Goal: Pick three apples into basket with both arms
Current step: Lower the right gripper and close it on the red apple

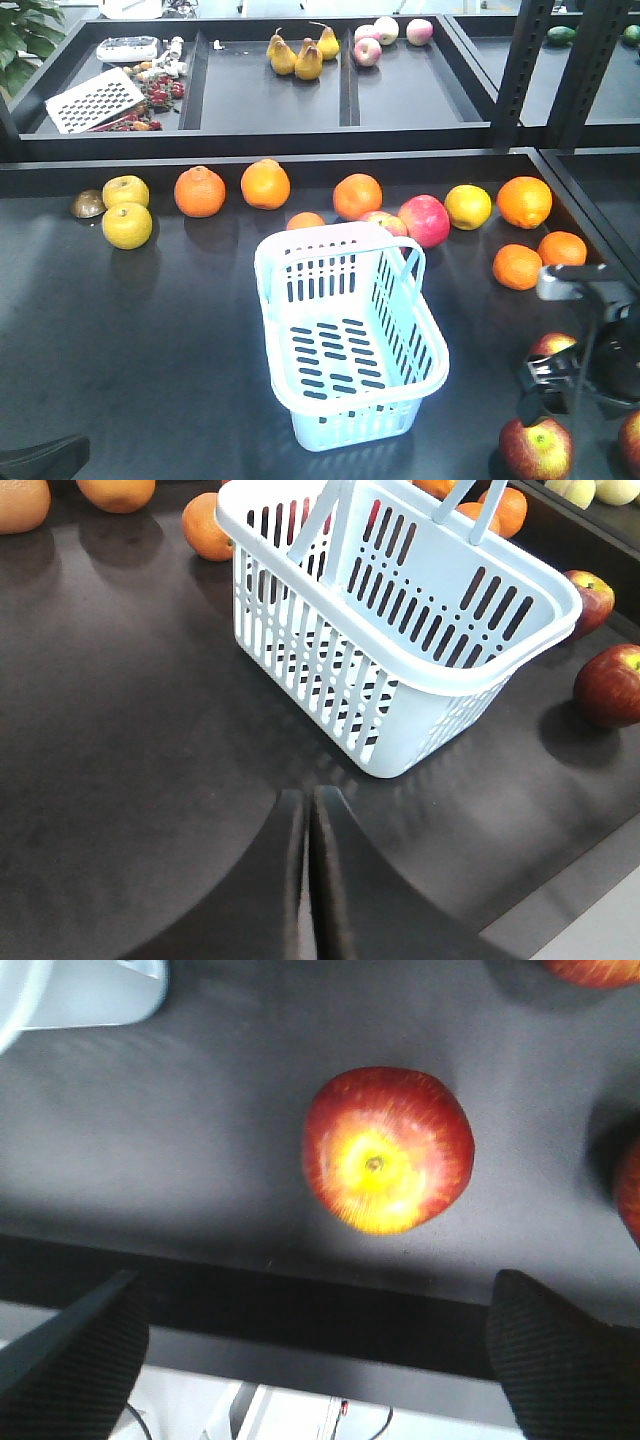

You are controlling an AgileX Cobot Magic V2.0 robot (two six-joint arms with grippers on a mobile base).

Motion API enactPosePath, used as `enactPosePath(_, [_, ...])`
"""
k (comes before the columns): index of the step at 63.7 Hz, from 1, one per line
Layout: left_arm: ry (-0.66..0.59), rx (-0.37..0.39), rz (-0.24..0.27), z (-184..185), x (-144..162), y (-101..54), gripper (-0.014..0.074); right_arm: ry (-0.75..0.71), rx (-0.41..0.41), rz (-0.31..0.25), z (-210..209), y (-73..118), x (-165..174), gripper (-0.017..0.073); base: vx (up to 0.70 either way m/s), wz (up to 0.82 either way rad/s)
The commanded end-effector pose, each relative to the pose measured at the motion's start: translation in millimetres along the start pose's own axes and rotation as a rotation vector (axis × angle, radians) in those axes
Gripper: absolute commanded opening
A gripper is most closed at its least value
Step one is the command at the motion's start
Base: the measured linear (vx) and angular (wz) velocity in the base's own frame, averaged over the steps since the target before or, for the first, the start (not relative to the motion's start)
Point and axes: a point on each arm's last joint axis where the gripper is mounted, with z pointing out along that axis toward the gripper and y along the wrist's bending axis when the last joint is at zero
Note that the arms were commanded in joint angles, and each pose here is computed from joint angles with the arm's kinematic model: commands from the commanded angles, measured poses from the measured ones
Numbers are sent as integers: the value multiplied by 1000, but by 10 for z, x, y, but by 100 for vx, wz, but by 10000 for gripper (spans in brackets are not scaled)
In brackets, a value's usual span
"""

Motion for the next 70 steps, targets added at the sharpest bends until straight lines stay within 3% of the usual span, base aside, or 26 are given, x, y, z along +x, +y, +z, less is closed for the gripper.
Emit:
enactPosePath(1, [-99,0,-17,-24,-148,-12,-8,-43,13,-11,32,-31,-134,631,0,0])
enactPosePath(26, [-99,0,-17,-24,-148,-12,-8,38,47,11,472,-152,-272,612,0,0])
enactPosePath(70, [-99,0,-17,-24,-148,-12,-8,108,44,21,827,-215,-321,591,0,0])
